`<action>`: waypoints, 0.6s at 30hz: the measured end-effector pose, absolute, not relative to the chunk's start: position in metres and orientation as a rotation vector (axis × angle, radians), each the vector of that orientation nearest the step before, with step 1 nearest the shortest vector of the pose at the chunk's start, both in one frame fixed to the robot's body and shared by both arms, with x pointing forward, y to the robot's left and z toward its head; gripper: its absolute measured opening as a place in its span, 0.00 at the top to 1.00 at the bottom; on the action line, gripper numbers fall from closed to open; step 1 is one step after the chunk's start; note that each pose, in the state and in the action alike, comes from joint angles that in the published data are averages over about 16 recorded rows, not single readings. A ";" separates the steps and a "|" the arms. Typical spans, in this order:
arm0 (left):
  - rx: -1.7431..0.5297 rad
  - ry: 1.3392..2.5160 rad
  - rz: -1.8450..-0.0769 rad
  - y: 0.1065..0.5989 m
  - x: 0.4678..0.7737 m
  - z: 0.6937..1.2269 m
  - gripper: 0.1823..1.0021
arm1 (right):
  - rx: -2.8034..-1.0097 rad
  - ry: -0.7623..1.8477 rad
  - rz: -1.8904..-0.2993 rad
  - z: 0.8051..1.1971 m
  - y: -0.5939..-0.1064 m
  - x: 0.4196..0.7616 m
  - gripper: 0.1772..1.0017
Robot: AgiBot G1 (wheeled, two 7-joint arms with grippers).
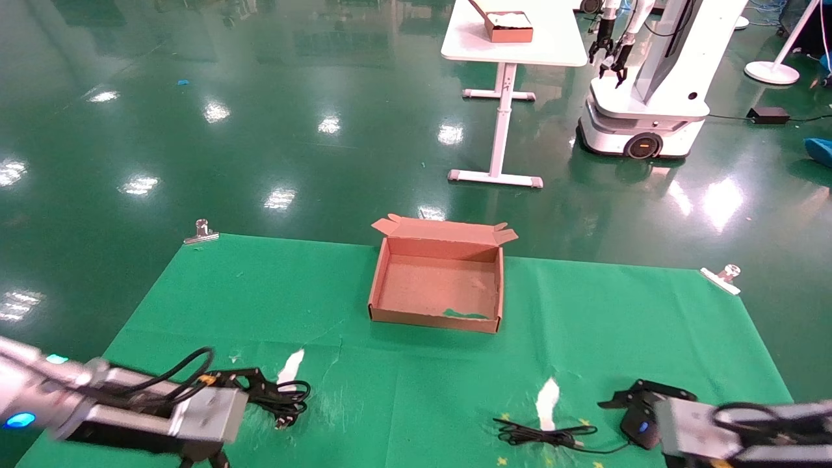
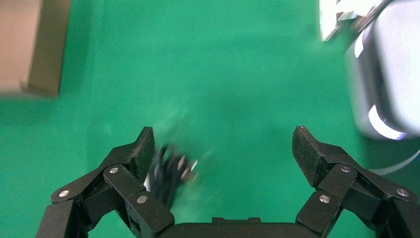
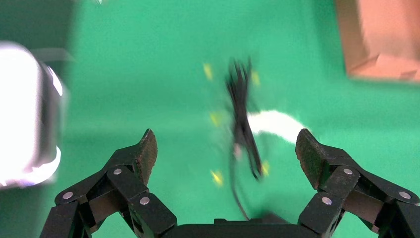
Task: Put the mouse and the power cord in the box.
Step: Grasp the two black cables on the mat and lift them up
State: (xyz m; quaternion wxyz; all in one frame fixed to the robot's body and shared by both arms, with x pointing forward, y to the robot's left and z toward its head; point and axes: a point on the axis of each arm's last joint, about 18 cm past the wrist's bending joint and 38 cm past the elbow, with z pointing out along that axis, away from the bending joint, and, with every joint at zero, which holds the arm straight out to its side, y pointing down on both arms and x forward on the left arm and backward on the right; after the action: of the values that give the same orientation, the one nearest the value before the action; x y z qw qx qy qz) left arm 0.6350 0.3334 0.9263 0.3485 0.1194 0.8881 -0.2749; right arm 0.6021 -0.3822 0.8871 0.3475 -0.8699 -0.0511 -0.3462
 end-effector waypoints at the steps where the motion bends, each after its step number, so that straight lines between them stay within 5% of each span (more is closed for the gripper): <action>1: 0.300 2.304 -0.675 0.335 0.644 0.925 0.00 | -2.284 -0.137 -0.916 0.884 -0.383 0.611 0.00; 9: 0.233 2.292 -0.443 0.351 0.691 0.913 0.00 | -2.411 -0.209 -1.001 0.870 -0.369 0.664 0.00; 18: 0.216 2.288 -0.350 0.362 0.705 0.905 0.00 | -2.427 -0.254 -1.041 0.866 -0.348 0.690 0.00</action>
State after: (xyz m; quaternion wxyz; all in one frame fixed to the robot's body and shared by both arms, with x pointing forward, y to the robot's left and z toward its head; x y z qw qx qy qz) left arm 0.7053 0.3616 0.9051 0.3973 0.0853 0.9032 -0.1382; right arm 0.6899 -0.3485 0.8656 0.2419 -0.8876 -0.0930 -0.3809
